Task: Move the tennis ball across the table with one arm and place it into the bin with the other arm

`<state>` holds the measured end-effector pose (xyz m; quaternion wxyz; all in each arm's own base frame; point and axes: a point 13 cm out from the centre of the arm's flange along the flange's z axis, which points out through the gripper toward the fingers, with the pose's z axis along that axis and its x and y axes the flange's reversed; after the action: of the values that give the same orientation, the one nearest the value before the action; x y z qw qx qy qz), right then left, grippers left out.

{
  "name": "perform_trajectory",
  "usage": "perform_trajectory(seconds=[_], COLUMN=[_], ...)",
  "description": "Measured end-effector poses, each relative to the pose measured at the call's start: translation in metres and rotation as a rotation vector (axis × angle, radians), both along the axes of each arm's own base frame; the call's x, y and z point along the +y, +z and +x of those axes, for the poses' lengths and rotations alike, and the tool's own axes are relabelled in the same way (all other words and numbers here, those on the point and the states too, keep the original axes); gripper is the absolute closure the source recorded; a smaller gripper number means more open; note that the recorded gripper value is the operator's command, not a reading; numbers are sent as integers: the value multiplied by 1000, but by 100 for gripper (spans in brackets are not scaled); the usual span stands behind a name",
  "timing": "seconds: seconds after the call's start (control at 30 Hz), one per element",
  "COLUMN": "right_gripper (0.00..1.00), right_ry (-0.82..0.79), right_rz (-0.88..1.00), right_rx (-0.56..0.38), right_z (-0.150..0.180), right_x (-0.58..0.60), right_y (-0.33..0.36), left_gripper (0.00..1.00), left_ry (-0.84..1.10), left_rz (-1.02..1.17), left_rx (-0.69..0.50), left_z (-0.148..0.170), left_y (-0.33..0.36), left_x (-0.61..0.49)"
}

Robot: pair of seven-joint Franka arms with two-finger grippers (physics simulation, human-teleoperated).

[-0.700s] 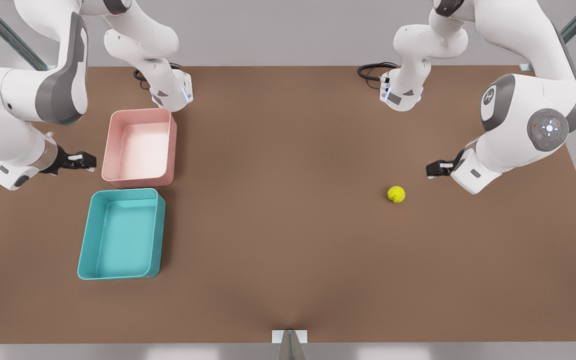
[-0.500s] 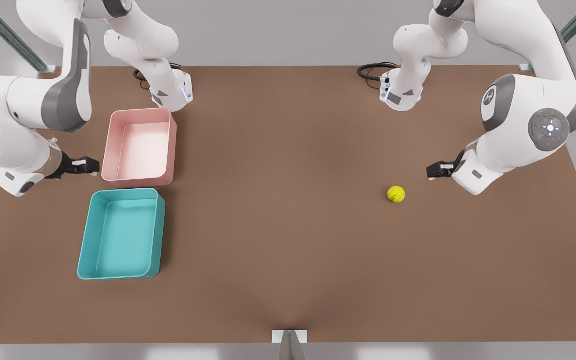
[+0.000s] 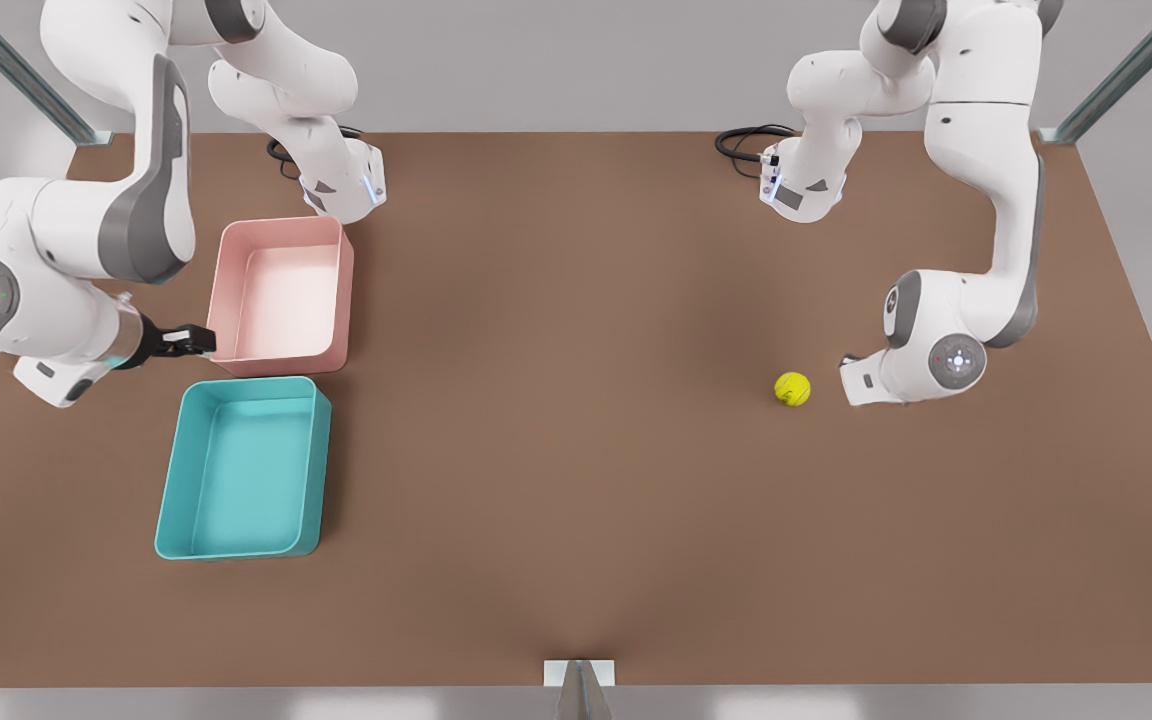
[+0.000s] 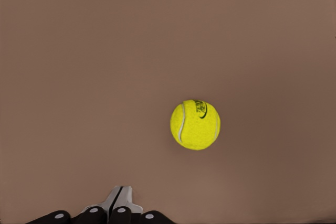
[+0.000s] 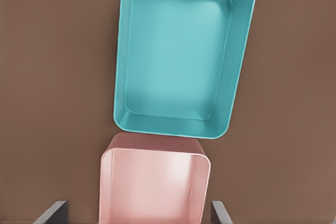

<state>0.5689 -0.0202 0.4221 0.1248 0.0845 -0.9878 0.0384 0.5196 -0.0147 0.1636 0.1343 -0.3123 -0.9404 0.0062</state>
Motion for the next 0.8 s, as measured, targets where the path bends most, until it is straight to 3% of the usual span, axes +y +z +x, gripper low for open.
perform_trajectory(seconds=[0.27, 0.4, 0.8], right_gripper=[0, 0, 0], right_ry=[-6, -11, -13], right_rz=[3, 3, 5], right_rx=[14, 22, 32], right_z=[-2, -2, -3], right_x=[-1, -3, -2], right_y=[-3, -6, -10], left_gripper=[79, 79, 79], left_ry=[-572, -761, -1023], left_rz=[-73, -64, -106], left_rx=[-3, 3, 65], left_z=[-18, -15, -32], left_y=[-47, -59, -91], left_x=[-6, -3, -11])
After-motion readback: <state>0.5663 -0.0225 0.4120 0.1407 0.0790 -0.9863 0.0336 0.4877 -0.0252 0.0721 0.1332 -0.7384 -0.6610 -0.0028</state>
